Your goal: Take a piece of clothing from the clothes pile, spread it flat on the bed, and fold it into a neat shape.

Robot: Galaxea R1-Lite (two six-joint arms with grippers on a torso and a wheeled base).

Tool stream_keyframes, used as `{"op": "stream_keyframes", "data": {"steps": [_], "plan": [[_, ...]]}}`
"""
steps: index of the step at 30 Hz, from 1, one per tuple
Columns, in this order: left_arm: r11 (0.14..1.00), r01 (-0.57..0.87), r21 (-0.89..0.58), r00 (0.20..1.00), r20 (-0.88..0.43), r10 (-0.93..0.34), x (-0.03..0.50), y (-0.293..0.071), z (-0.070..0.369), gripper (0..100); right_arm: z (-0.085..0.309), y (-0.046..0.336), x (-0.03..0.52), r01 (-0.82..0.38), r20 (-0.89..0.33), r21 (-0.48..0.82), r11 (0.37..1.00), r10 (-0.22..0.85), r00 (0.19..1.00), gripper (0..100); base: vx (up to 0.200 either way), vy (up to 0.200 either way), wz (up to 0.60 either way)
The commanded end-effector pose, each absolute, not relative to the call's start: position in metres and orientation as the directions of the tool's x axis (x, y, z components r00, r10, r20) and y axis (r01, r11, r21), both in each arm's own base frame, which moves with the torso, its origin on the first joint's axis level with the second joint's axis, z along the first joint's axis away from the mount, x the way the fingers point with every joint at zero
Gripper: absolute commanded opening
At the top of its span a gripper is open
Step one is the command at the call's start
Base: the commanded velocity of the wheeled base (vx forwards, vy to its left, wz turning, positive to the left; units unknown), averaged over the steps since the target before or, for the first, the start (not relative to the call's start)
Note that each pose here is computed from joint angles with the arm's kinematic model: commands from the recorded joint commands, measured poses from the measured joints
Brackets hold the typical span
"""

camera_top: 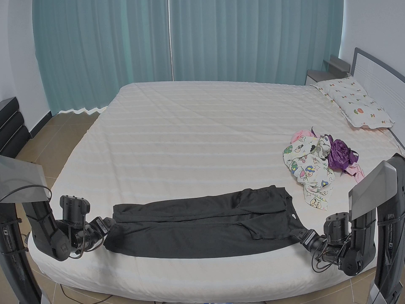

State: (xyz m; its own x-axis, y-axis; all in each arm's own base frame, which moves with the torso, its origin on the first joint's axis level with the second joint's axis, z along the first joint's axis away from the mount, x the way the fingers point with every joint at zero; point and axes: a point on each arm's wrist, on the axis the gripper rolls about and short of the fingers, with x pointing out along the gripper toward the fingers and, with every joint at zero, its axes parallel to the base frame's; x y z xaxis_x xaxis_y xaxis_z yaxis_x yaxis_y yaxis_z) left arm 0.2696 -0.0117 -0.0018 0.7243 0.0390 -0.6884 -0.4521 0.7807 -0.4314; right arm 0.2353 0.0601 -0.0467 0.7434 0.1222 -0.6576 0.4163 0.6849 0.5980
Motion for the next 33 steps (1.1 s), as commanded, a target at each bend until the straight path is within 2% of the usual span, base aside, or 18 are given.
{"op": "stream_keyframes", "data": {"steps": [1,6,12,21,33], "plan": [[0.847,-0.334,-0.414,0.759,-0.651,-0.018,0.291,-0.006,0.01,100,-0.047,0.062,0.235,0.406,-0.65,0.604,0.686,0.13,0.748,100,0.0,0.0,0.0],[0.919,-0.218,-0.329,0.709,-0.7,-0.082,0.308,-0.007,-0.008,100,-0.048,0.065,0.231,0.404,-0.663,0.594,0.695,0.14,0.735,100,0.0,0.0,0.0],[0.959,-0.115,-0.259,0.677,-0.727,-0.115,0.326,-0.008,-0.027,100,-0.049,0.066,0.231,0.404,-0.665,0.592,0.698,0.14,0.733,100,0.0,0.0,0.0],[0.971,-0.083,-0.224,0.691,-0.715,-0.106,0.348,-0.009,-0.04,100,-0.049,0.068,0.23,0.4,-0.668,0.59,0.702,0.145,0.73,100,0.0,0.0,0.0],[0.969,-0.109,-0.223,0.682,-0.726,-0.091,0.344,-0.005,-0.042,100,-0.05,0.067,0.23,0.401,-0.669,0.589,0.701,0.145,0.729,100,0.0,0.0,0.0]]}}
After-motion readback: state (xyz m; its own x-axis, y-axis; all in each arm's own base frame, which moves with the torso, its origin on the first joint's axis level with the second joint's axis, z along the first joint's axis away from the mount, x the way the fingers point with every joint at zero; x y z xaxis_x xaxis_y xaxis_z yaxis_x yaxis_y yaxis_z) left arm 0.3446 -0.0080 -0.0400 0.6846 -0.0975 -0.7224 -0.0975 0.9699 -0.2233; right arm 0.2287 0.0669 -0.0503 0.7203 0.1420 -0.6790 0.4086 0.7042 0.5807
